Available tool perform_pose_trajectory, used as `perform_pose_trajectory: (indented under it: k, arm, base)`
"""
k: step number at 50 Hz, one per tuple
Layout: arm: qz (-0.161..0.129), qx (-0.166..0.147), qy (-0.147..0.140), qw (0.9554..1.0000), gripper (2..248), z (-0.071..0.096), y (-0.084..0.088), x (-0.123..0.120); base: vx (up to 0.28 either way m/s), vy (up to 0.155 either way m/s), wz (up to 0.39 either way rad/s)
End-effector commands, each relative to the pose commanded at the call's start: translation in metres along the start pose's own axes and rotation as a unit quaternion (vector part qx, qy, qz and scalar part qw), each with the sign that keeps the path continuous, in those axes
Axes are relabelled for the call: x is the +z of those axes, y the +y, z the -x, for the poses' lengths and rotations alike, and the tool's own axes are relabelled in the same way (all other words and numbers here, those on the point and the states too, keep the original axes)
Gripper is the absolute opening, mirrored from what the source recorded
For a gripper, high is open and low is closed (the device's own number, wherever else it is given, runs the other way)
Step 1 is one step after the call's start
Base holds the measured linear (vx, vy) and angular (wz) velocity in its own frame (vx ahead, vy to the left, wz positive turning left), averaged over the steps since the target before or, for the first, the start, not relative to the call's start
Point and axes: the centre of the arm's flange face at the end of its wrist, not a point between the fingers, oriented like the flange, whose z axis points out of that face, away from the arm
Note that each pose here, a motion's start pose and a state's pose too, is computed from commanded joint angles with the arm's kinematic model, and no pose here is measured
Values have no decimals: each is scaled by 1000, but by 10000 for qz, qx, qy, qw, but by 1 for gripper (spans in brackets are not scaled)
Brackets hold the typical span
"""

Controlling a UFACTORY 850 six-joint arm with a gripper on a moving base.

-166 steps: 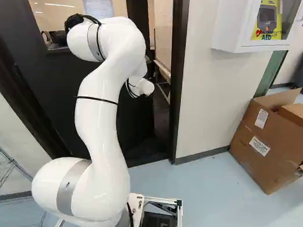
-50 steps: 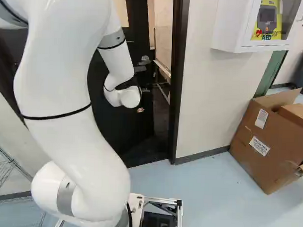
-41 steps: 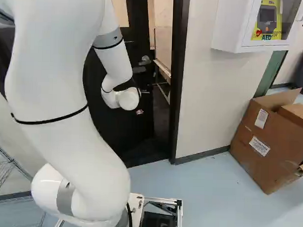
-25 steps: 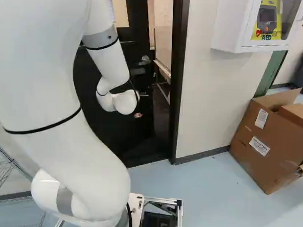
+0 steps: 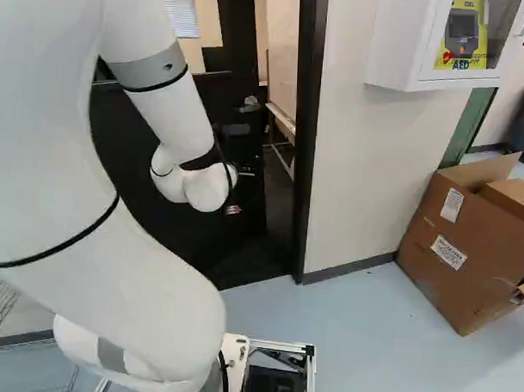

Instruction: Open the door and move inside

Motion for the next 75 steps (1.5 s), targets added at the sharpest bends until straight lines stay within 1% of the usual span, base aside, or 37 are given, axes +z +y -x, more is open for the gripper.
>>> perform_pose_trajectory:
  k: [9,16,49,75]
  arm:
    - [106,80,11,9999,247,5,0,-16]
    - [125,95,16,9999,247,7,-1,-21]
    - [127,97,17,9999,247,8,-1,-22]
    - [127,97,17,9999,247,8,-1,-22]
  base:
    - [0,0,0]
    - [0,0,0]
    - [12,1,9]
    - [67,60,119]
